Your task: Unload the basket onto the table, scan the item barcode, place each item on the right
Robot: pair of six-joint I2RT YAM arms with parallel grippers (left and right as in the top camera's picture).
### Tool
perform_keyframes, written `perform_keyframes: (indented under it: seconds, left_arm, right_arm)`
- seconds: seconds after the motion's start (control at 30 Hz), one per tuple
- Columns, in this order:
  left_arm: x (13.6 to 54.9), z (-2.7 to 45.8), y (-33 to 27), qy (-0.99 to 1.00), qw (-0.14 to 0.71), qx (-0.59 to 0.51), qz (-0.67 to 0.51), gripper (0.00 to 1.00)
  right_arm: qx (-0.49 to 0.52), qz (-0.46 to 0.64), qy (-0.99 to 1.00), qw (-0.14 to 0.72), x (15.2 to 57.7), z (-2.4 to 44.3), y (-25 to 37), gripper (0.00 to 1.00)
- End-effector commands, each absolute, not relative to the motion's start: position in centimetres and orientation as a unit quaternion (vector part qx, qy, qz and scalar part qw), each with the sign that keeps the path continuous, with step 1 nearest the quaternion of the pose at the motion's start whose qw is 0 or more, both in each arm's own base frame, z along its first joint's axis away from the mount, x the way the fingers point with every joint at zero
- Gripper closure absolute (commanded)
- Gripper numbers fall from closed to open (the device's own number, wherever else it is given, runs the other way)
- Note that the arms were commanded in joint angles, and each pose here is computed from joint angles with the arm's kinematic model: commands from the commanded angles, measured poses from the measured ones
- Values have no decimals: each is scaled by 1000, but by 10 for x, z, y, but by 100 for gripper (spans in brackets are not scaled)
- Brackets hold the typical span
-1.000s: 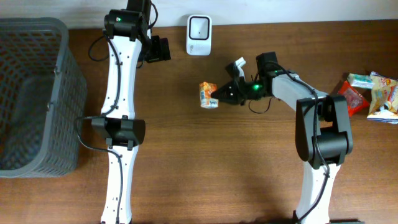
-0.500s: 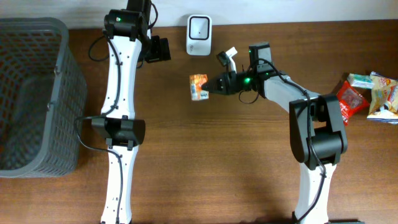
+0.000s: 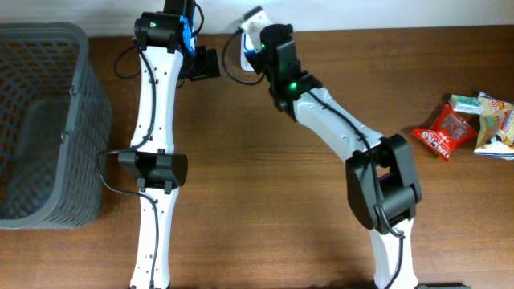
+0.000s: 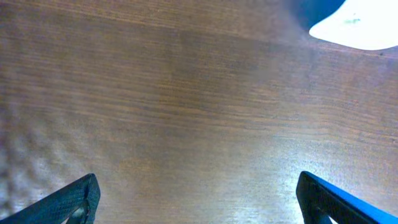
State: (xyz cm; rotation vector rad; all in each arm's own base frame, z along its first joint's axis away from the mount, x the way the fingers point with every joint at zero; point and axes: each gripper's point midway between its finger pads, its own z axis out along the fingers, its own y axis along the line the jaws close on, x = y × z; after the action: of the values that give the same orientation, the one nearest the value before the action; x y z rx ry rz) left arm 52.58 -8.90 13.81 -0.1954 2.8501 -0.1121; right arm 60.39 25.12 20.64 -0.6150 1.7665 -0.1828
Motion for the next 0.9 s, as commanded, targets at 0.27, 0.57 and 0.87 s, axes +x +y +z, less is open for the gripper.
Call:
perform_keyframes:
  seconds: [0.27,0.57,0.87]
  left_arm:
    - [526,141,-89,987,145,-64,-36,1]
    - [526,141,-89,987,145,-64,-36,1]
    - [526,141,-89,987,145,-64,-36,1]
  right_arm:
    - [-381,-178,672,610,636,167,251,96]
    - [-168,-234,717,635,646,226,179,96]
    - [232,-472,716,459,546,278,-90,96]
